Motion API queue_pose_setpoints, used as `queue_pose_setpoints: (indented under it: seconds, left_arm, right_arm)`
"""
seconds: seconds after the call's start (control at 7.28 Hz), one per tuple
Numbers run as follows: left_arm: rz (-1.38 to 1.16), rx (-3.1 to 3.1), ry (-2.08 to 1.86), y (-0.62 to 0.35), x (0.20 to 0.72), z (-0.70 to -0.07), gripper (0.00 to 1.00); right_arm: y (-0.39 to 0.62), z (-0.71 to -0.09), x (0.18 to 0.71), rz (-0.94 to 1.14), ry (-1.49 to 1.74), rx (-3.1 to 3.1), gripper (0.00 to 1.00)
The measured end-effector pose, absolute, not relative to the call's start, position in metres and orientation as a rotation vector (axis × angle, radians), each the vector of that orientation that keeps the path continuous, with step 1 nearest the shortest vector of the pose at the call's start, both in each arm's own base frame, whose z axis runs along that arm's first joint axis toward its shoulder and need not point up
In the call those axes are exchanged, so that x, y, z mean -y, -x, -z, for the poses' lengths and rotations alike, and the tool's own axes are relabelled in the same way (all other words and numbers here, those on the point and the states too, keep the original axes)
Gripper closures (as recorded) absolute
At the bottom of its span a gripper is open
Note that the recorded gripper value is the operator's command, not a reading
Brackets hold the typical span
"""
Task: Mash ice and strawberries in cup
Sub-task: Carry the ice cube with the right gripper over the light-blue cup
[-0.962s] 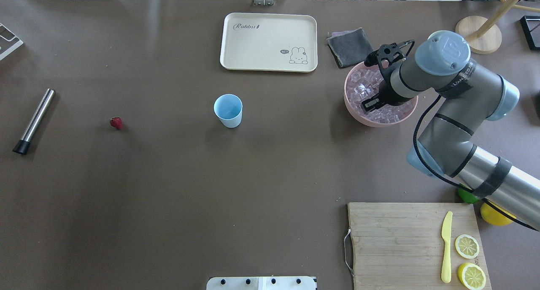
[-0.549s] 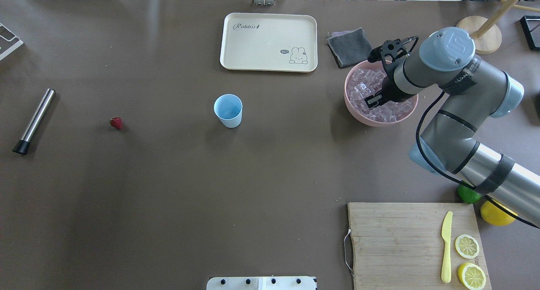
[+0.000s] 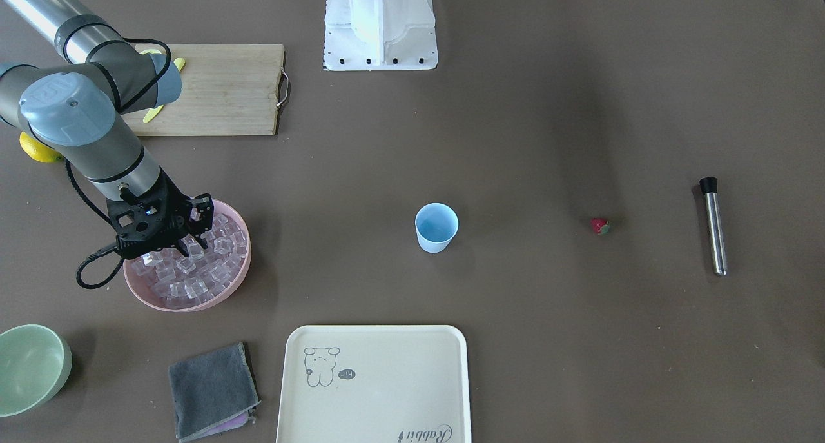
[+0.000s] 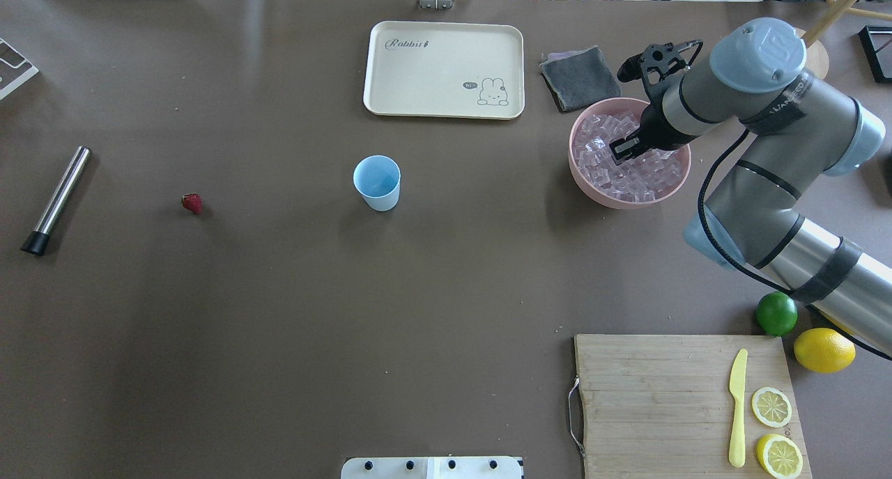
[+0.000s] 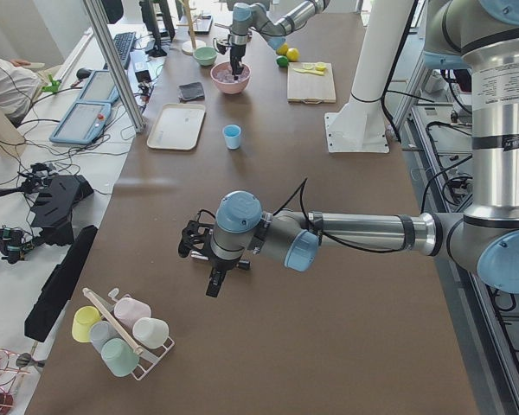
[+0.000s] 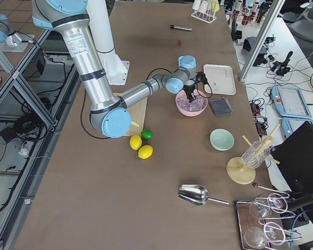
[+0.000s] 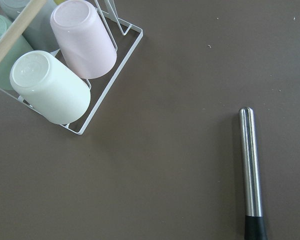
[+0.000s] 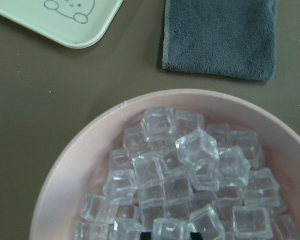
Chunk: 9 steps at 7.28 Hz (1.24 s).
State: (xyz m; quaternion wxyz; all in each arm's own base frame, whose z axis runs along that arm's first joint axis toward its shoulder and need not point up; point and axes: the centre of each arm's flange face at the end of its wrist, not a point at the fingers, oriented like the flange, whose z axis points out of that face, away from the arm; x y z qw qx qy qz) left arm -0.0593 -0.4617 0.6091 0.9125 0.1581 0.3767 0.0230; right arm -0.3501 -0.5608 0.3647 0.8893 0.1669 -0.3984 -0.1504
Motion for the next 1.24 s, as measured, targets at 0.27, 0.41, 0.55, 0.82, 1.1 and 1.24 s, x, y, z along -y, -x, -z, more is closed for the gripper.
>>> queue_pose_setpoints:
  seconds: [0.27,0.41,0.55,0.82,1.1,1.24]
  left_arm:
    - [-0.049,-0.776,-0.330,0.059,0.462,-0.608,0.03]
    - [-0.049,-0.776,-0.331,0.059,0.462,-0.608,0.03]
    - [-0.049,-0.776,-0.330,0.059,0.462,-0.609,0.03]
    - [-0.048,-0.775,-0.323,0.059,0.462,-0.612,0.03]
    - [-0.047,-0.776,-0.320,0.058,0.462,-0.615,0.03]
    - [-0.047,-0.776,-0.318,0.058,0.461,-0.615,0.03]
  right_arm:
    - [0.344,-0.287,0.579,0.265,-0.320,0.852,1.00]
    - [0.361,-0.244,0.577,0.220,-0.308,0.863,1.00]
    - [0.391,-0.203,0.572,0.185,-0.307,0.874,1.00]
    - [0.471,-0.134,0.558,0.122,-0.312,0.877,1.00]
    - [0.545,-0.074,0.538,0.060,-0.319,0.867,1.00]
    - [0.574,-0.057,0.529,0.040,-0.335,0.855,1.00]
